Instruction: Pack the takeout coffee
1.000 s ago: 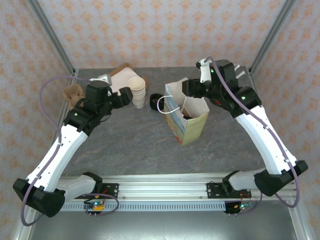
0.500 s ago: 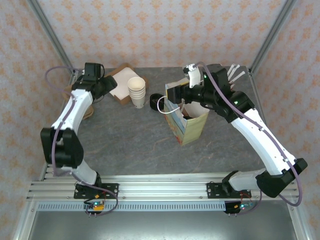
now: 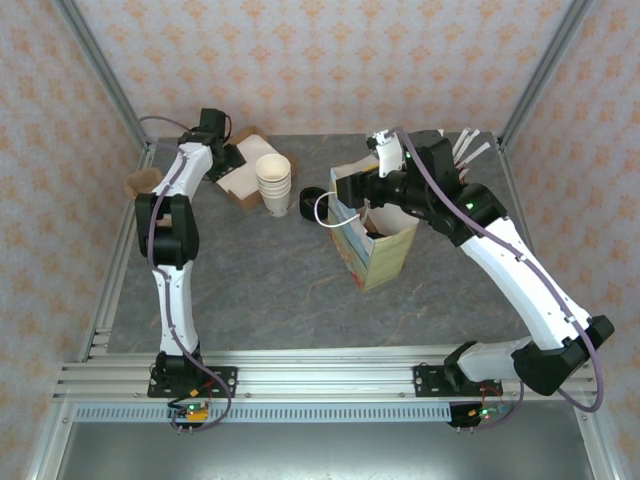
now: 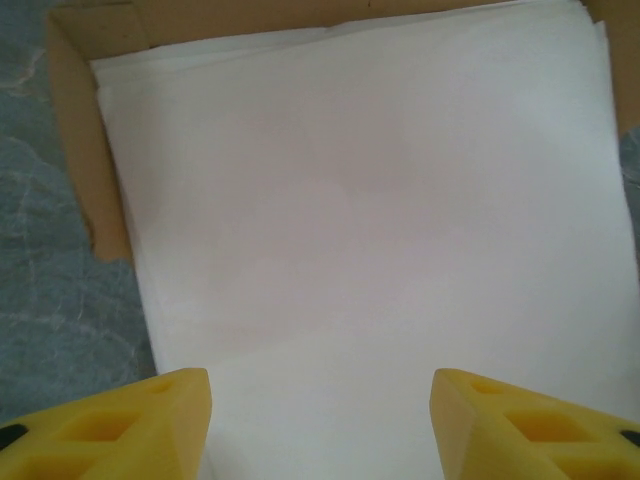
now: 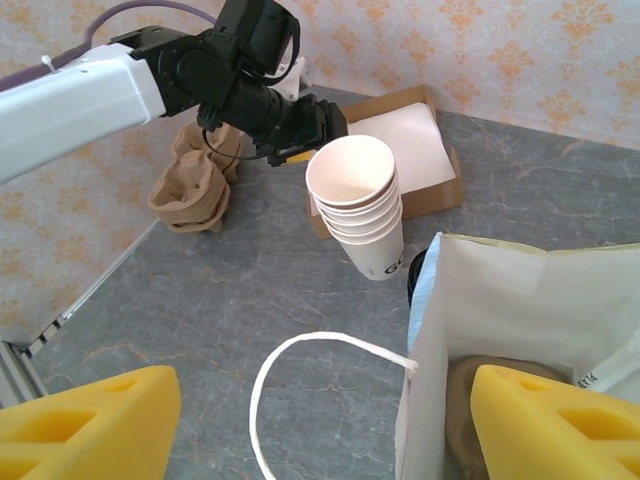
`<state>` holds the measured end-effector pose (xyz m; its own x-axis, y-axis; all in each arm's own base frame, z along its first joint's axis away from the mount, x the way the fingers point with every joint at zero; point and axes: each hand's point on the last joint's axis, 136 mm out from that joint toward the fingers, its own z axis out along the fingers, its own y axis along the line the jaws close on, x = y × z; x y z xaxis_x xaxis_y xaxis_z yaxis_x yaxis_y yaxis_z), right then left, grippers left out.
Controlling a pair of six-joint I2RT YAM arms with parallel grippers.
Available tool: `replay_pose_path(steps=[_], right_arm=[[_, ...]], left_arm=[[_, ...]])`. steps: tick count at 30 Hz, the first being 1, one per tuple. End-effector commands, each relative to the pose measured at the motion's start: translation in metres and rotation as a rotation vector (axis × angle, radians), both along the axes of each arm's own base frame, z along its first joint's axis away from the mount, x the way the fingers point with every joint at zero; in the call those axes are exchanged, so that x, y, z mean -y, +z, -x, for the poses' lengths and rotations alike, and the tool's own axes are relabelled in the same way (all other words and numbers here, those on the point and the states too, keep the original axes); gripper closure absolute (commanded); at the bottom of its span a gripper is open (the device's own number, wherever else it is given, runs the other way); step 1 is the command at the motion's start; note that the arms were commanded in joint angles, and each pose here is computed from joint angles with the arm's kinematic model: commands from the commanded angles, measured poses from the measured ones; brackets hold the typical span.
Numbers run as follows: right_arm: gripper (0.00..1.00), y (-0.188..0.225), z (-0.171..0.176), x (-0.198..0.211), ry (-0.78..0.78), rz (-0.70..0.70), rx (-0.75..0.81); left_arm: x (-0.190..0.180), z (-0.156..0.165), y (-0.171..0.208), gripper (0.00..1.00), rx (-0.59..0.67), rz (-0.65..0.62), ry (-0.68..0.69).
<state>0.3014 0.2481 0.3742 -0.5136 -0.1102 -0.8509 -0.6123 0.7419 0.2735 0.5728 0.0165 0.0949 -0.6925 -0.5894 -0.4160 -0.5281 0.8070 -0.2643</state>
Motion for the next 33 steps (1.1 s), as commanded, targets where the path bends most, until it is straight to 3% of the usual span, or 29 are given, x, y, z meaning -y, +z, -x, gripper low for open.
replay_pose_path(steps=[1,9,21,33], right_arm=[[0.23,-0.002,-0.008,0.003,-0.027,0.030,0.033],[0.23,-0.012,-0.013,0.007,-0.057,0.066,0.028],[0.23,-0.024,-0.017,0.008,-0.066,0.098,0.007],[0.22,-0.024,-0.015,0.007,-0.062,0.089,-0.008]], left_arm=[[-0.003,0.003,-0.004,0.39,-0.060,-0.061,-0.026],[-0.002,-0.002,-0.030,0.35,-0.116,-0.128,-0.053],[0.004,-0.005,-0.045,0.60,-0.129,-0.114,-0.084],[0.008,-0.011,-0.025,0.81,-0.092,-0.108,-0.122]])
